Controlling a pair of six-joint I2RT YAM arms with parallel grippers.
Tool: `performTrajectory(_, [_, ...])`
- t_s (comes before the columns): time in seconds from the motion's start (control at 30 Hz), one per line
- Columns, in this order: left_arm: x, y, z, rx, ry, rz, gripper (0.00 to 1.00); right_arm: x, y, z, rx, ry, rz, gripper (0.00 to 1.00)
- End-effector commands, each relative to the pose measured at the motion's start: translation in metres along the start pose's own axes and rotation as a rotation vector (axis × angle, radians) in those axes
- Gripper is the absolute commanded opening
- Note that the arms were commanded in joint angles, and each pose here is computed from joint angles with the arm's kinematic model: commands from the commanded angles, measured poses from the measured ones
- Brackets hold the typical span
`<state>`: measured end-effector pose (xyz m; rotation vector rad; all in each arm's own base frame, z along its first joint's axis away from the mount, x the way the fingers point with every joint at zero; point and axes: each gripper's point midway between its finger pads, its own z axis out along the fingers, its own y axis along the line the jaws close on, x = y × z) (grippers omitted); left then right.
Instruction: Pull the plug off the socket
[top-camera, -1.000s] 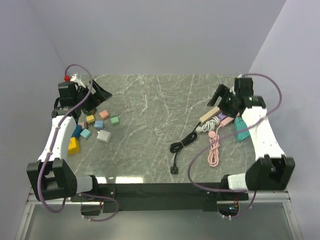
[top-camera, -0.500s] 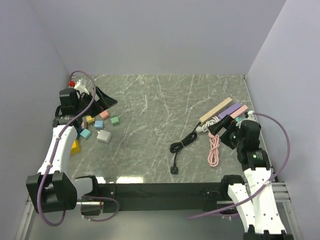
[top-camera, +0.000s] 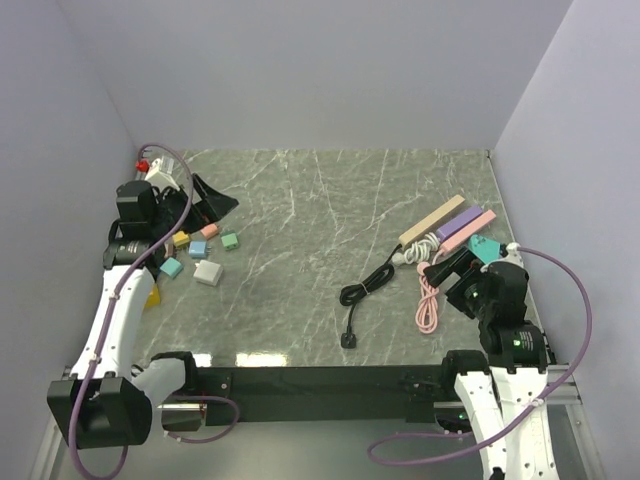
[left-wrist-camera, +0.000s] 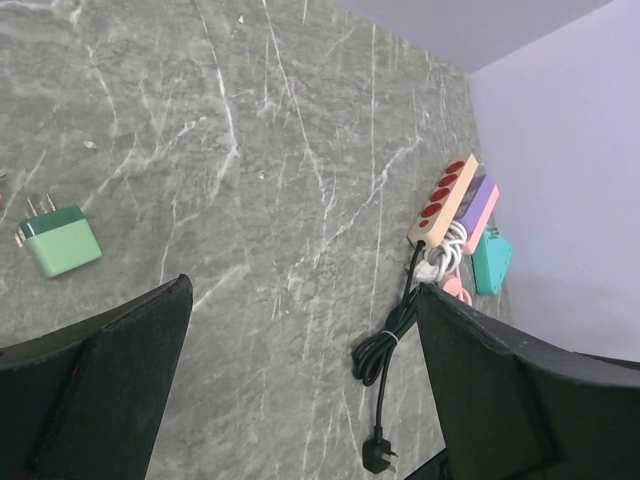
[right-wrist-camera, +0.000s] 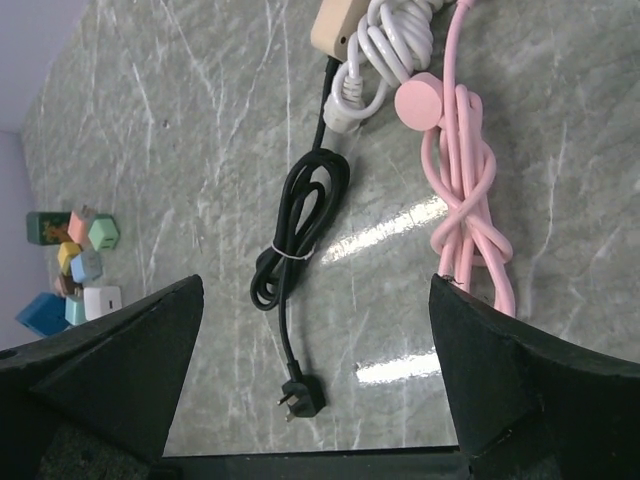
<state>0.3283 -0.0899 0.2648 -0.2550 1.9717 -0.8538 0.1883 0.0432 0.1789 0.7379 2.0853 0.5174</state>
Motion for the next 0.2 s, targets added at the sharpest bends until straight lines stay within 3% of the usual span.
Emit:
performTrajectory(0.0, [-0.0145,-0.0110,-0.0046,0.032,-0.070,0.040,0.99,-0.0100,0.0023,-0.0108,0.007,-0.037,-0.032,1.00])
performTrajectory(0.17, [-0.0152,-0.0131,-0.0022,0.050,-0.064,0.047,0.99,-0.0141,0.0025,-0.0081,0.014,-0.047,-0.048,1.00])
